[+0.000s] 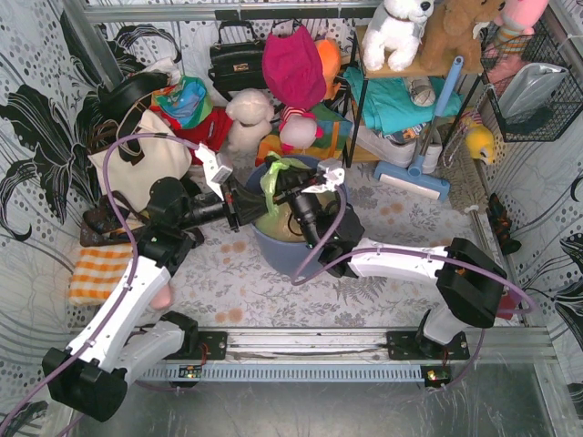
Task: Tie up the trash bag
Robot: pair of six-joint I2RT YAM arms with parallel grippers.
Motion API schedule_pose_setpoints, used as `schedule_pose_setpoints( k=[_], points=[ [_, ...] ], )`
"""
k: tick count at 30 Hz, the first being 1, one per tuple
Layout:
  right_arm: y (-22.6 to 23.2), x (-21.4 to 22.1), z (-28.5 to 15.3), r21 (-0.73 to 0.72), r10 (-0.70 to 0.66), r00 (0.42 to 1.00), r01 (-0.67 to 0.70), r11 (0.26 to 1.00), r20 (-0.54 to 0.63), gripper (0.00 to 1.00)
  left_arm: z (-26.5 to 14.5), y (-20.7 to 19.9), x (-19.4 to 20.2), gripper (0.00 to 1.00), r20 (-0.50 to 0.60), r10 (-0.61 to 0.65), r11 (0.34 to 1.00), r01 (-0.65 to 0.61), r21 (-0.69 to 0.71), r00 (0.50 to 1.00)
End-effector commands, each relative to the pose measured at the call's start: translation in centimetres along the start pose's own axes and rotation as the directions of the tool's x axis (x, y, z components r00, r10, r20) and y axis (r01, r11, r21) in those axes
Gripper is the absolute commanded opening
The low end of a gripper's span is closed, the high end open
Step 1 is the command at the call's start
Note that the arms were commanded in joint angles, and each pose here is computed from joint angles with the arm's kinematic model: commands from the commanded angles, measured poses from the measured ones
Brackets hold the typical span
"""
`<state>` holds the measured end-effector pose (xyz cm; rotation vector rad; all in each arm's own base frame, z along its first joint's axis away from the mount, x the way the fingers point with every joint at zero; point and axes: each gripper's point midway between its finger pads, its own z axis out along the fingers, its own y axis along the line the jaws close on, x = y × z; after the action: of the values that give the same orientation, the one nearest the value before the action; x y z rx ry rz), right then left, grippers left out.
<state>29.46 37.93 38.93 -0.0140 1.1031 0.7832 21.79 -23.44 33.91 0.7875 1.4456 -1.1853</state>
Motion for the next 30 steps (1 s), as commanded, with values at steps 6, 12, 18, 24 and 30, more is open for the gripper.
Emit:
schedule_pose_setpoints(
  k=[6, 12, 18, 24, 30],
  points=[
    [2.7, -2.4, -2.2, -0.365, 0.304, 0.947, -0.249, 0.897, 0.101, 0.0, 0.2, 0.1, 0.7, 0.0, -0.018, -0.023, 1.0, 0.023, 0.0, 1.0],
    [4.7, -2.3, -3.1, -0.497, 0.289, 0.956, -0.223, 0.838, 0.057, 0.0, 0.1, 0.5, 0.8, 0.0, -0.029, -0.02, 0.999, 0.018, -0.038, 0.999],
    [5.4, -2.4, -3.7, -0.549, 0.276, 0.96, -0.208, 0.81, 0.043, 0.0, -0.6, 1.4, -0.2, 0.19, -0.01, 0.002, 0.991, -0.003, -0.136, 1.0],
    [5.2, -2.0, -4.0, -0.57, 0.257, 0.966, -0.195, 0.798, 0.029, 0.0, -2.4, 3.6, -1.5, 0.35, 0.026, 0.003, 0.938, 0.006, -0.346, 1.0],
    [5.0, -1.8, -3.9, -0.575, 0.234, 0.972, -0.173, 0.799, 0.033, 0.0, -3.4, 2.4, -4.2, 0.42, 0.073, -0.009, 0.922, 0.036, -0.385, 0.997]
  ],
)
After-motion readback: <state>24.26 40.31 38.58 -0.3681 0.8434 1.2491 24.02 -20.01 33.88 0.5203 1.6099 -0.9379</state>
